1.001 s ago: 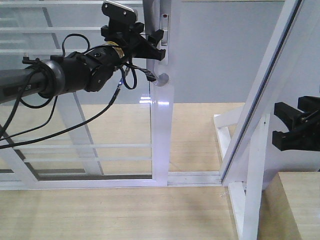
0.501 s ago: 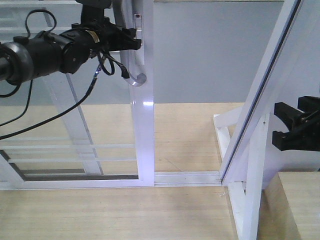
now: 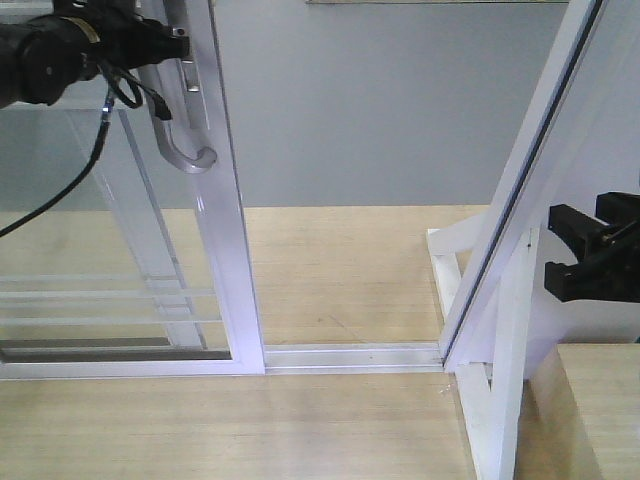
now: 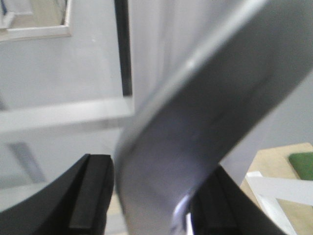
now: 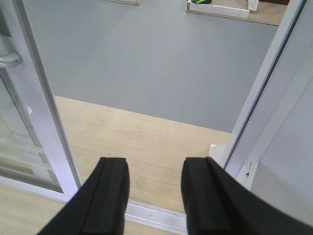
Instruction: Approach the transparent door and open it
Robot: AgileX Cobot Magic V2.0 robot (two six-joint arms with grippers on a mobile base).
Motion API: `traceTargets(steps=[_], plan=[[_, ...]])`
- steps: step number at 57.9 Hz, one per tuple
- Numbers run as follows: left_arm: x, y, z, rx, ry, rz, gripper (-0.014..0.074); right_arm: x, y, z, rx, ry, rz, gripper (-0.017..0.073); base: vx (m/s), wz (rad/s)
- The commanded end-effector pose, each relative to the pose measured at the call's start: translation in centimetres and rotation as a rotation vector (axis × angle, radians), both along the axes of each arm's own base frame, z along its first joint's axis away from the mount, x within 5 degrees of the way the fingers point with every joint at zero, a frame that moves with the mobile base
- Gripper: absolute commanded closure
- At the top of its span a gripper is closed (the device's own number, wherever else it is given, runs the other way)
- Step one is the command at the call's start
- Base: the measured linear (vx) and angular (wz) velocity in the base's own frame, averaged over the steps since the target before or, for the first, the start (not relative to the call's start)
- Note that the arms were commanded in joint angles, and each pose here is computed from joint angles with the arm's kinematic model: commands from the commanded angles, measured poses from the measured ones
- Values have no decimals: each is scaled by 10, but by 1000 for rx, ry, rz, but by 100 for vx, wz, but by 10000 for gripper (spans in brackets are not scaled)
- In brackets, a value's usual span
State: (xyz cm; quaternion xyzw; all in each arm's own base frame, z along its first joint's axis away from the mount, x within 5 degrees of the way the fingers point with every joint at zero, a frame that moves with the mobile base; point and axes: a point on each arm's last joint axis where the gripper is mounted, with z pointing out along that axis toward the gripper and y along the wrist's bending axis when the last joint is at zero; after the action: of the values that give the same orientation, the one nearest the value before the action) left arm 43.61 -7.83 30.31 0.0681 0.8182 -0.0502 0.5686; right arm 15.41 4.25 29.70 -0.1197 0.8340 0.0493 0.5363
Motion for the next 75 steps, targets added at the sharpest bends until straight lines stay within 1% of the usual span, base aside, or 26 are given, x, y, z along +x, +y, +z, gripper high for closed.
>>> traceTargets(steps=[1,9,16,21,24,30,36,44,59,66,75], plan=[[-12,6,54,-15,-185,-3,150,3,1,17,10,-105,15,207,0,0],[-22,16,61,43,-164,10,150,2,1,16,8,-100,14,207,0,0],[-36,28,53,74,-136,28,150,2,1,16,7,-98,14,207,0,0],[-52,41,45,81,-121,48,150,2,1,16,6,-92,12,207,0,0],[-62,51,34,81,-109,66,150,2,0,15,4,-88,11,207,0,0],[-88,69,21,75,-125,102,150,2,0,15,3,-84,10,207,0,0],[-120,80,15,70,-146,125,150,2,0,15,2,-83,10,207,0,0],[-166,80,18,64,-202,125,150,2,0,15,2,-81,10,207,0,0],[-250,78,41,40,-402,130,150,2,0,15,2,-81,10,207,0,0],[-282,79,46,44,-428,148,150,2,0,15,1,-80,9,207,0,0],[-309,80,55,44,-480,163,150,2,0,14,0,-77,9,207,0,0]])
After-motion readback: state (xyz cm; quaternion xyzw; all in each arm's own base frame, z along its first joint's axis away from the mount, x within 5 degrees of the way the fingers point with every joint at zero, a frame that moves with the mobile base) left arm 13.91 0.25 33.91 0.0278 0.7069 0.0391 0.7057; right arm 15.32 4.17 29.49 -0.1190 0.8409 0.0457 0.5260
